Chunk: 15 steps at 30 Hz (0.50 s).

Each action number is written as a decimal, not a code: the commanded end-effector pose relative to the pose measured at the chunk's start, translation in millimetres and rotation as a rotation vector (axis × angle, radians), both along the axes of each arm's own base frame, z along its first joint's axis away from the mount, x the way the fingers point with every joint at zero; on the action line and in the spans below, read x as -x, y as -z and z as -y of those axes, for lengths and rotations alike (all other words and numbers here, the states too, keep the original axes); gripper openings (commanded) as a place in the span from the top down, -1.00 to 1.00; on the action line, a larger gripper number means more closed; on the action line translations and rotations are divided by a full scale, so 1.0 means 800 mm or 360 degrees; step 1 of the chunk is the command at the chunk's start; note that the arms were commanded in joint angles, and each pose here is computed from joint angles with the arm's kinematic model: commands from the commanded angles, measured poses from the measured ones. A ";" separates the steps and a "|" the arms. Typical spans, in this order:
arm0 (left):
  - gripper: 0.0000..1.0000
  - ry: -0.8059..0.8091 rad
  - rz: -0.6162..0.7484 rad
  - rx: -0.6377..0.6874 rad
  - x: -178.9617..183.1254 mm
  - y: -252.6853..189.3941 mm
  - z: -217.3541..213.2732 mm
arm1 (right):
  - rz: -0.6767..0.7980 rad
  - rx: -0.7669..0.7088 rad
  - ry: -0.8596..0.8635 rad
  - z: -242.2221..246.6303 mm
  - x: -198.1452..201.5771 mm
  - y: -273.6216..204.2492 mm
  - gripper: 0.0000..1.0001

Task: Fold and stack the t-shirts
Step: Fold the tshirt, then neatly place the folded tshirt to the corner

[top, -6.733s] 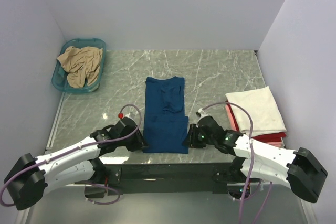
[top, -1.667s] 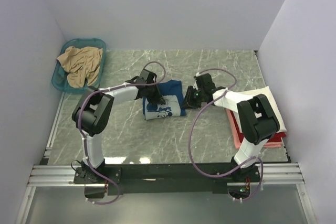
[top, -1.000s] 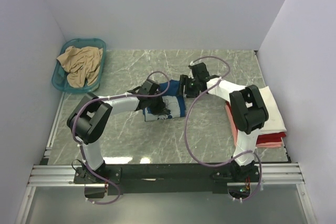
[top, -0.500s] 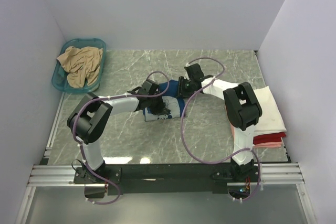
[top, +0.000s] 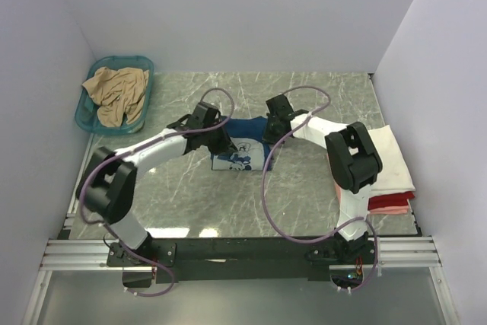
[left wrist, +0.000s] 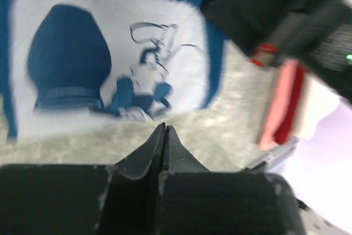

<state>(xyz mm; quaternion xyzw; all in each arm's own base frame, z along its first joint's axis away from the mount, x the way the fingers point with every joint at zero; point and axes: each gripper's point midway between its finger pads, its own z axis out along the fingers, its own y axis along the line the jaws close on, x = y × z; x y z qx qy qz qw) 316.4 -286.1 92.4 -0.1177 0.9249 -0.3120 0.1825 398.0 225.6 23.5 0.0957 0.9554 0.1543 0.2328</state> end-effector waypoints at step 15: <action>0.91 0.0144 0.0266 0.0219 0.053 -0.112 -0.015 | -0.0229 0.0709 0.1238 0.228 0.003 -0.090 1.00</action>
